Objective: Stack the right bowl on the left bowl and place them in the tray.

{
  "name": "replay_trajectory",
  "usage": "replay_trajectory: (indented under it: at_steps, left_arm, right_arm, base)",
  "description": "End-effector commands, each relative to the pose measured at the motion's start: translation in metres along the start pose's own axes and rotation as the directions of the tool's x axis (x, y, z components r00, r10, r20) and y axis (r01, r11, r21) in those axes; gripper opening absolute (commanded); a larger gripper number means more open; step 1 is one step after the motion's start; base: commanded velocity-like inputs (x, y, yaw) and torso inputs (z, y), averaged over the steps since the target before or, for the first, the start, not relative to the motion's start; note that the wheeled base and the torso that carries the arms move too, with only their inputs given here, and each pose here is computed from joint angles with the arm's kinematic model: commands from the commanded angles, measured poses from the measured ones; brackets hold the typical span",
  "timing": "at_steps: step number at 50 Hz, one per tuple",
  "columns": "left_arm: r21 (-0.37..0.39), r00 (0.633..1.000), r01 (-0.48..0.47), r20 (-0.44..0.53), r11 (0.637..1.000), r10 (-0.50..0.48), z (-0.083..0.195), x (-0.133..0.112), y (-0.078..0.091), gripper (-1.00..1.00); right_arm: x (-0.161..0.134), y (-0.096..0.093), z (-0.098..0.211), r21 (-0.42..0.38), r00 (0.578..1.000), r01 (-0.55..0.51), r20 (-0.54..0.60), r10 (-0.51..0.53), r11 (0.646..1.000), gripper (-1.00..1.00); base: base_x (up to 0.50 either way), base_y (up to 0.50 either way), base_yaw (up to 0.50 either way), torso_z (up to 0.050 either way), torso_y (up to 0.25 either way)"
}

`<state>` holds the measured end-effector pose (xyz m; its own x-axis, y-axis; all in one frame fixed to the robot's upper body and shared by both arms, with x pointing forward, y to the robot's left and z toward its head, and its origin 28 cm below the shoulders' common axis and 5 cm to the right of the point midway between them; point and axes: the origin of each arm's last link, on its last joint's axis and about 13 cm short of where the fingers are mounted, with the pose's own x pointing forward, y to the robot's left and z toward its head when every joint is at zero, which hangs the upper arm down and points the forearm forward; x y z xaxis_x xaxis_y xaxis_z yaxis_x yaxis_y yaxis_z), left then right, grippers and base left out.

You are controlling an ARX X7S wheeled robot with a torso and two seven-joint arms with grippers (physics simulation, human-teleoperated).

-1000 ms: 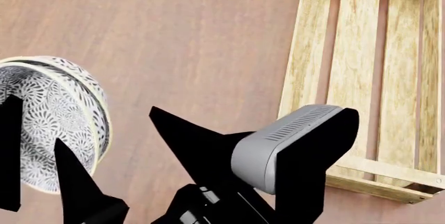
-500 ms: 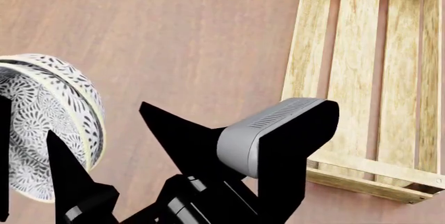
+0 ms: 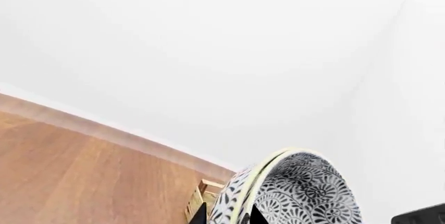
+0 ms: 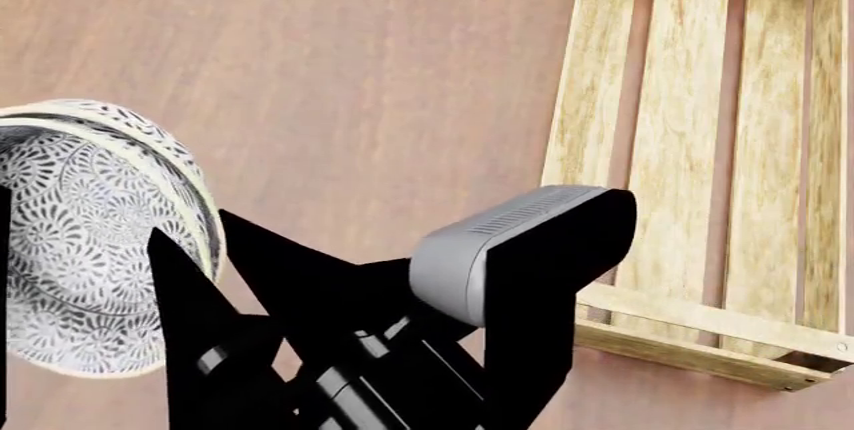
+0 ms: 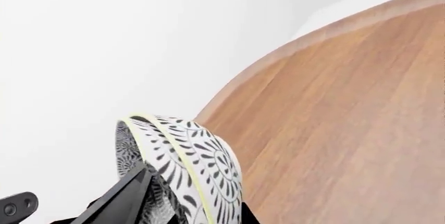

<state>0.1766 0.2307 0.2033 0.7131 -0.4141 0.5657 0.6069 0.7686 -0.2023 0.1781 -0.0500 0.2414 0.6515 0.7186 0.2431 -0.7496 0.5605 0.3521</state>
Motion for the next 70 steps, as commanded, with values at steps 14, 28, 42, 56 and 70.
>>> replay_trajectory:
  at_steps: [14,28,42,56,70]
  left_arm:
    - [0.073,0.998,0.061,-0.002,0.995,-0.061,0.001,-0.002,-0.012,-1.00]
    - [0.072,0.993,0.115,-0.029,0.991,-0.113,-0.005,-0.004,-0.023,1.00]
    - [0.046,0.987,0.146,-0.069,0.988,-0.143,-0.017,-0.007,-0.029,1.00]
    - [0.062,0.993,0.109,-0.055,0.992,-0.105,-0.015,-0.004,-0.025,1.00]
    - [0.068,0.994,0.104,-0.044,0.992,-0.102,-0.012,-0.004,-0.024,1.00]
  right_arm:
    - [0.000,-0.003,-0.004,0.025,1.000,0.002,0.012,-0.003,1.000,-1.00]
    - [-0.002,-0.008,-0.003,0.042,0.997,0.052,0.058,-0.054,0.998,-1.00]
    - [-0.005,-0.012,-0.005,0.045,0.994,0.079,0.070,-0.082,0.996,-1.00]
    - [-0.010,-0.014,-0.004,0.044,0.992,0.095,0.079,-0.099,0.994,-1.00]
    - [-0.012,-0.017,0.004,0.039,0.987,0.116,0.105,-0.120,0.992,-1.00]
  base:
    - [0.00,0.00,0.00,0.000,0.001]
    - [0.00,0.00,0.00,0.001,0.001]
    - [0.00,0.00,0.00,0.000,0.001]
    - [0.00,0.00,0.00,0.001,0.001]
    - [0.00,0.00,0.00,0.000,0.001]
